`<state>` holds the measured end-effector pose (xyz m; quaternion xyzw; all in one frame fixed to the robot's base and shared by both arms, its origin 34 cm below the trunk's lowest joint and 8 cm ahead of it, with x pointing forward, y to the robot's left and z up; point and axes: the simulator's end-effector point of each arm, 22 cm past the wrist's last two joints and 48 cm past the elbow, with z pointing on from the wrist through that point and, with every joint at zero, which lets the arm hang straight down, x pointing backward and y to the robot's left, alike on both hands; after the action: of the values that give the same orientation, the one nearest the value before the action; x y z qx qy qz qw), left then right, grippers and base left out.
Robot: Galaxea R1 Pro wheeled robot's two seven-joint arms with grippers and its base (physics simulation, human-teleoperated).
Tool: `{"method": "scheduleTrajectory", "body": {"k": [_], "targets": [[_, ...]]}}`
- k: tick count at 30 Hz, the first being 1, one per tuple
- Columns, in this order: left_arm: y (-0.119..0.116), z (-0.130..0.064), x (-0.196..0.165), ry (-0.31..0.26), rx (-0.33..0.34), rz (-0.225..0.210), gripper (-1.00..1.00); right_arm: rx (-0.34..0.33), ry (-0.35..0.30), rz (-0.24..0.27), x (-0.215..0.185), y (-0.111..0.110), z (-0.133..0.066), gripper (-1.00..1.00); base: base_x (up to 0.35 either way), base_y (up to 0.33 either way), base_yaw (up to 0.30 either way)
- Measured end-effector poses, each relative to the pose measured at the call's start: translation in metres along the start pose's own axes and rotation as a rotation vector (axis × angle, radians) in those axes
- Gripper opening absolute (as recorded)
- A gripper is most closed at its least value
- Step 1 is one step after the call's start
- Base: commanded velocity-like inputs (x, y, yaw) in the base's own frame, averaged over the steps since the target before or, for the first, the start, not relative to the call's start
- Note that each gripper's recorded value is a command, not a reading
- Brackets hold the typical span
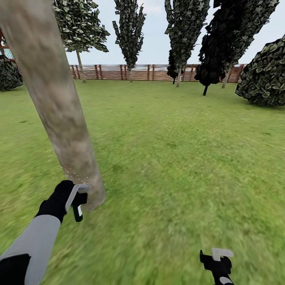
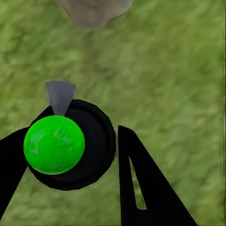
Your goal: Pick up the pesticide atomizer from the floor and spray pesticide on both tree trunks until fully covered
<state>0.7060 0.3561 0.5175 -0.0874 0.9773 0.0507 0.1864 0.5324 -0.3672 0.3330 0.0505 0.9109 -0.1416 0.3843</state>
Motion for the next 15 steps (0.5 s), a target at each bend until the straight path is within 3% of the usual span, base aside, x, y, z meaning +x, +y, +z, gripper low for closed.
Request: {"method": "scheduleTrajectory", "body": {"k": [3, 7, 15], "targets": [[0.001, -0.010, -0.015, -0.042, 0.001, -0.005, -1.00, 0.000, 0.000, 0.000, 0.000, 0.000, 0.000, 1.00, 0.184, -0.223, 0.003], [0.000, -0.010, -0.016, -0.046, 0.001, -0.004, -1.00, 0.000, 0.000, -0.001, 0.000, 0.000, 0.000, 1.00, 0.110, -0.252, 0.017], [0.000, -0.012, -0.018, -0.048, 0.000, 0.000, -1.00, -0.001, 0.000, 0.000, 0.000, 0.001, 0.000, 1.00, 0.004, -0.278, 0.241]]}}
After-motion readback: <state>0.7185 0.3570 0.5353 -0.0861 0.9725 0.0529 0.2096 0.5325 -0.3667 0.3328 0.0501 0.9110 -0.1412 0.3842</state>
